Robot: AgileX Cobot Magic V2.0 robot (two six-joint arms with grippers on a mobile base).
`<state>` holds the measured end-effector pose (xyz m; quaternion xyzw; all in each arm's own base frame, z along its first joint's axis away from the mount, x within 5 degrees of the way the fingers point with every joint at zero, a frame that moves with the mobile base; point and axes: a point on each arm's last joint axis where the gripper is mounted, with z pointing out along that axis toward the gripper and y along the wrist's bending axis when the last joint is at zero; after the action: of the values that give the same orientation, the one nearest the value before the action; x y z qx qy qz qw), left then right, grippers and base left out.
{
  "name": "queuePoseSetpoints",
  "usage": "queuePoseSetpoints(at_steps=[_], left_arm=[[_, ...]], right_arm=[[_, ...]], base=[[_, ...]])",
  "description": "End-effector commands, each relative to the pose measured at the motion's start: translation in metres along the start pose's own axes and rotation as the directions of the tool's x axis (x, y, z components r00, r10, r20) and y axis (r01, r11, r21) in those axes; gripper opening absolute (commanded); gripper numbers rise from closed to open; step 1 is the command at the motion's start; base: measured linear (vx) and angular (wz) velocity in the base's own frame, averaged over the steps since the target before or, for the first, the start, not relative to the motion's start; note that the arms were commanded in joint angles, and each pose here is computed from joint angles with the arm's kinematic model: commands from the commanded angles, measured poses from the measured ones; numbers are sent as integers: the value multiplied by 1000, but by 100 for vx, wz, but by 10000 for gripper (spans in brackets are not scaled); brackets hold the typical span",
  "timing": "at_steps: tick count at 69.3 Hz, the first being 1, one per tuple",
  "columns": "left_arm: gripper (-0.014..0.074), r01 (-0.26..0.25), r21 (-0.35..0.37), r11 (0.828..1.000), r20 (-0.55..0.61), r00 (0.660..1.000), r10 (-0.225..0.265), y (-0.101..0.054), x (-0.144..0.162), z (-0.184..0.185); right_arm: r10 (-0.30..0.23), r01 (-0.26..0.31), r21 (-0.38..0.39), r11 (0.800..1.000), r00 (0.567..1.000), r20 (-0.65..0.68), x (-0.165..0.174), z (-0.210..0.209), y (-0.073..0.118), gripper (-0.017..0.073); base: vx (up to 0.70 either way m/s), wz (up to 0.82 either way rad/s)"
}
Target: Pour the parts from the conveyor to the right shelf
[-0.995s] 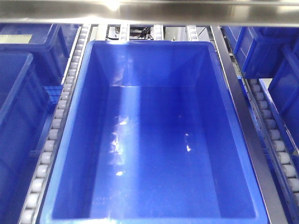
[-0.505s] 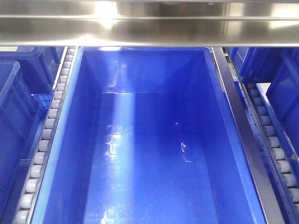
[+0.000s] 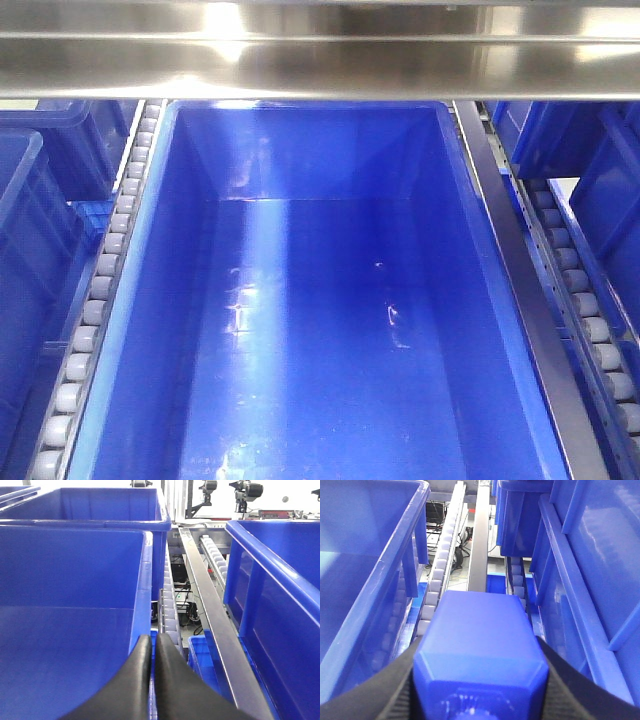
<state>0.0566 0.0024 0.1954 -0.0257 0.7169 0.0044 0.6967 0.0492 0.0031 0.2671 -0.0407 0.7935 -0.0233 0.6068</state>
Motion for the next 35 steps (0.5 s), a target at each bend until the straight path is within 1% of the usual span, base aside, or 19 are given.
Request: queuePoseSetpoints(at_steps=[1, 27, 31, 35], left_arm=[[-6, 15, 11, 1000, 110, 994, -16, -1, -14, -2], [-6, 15, 11, 1000, 110, 994, -16, -1, -14, -2], [-6, 15, 11, 1000, 110, 994, -16, -1, -14, -2], [-6, 15, 11, 1000, 110, 994, -16, -1, -14, -2]], right_arm=[[10, -12, 13, 1000, 995, 95, -15, -3, -2, -5], [15, -16, 16, 1000, 994, 109, -17, -3, -2, -5], [25, -26, 16, 1000, 994, 109, -18, -1, -2, -5], [46, -47, 13, 999, 993, 105, -19, 3, -3, -5]], base=[[0, 0], [0, 0], [0, 0], [0, 0]])
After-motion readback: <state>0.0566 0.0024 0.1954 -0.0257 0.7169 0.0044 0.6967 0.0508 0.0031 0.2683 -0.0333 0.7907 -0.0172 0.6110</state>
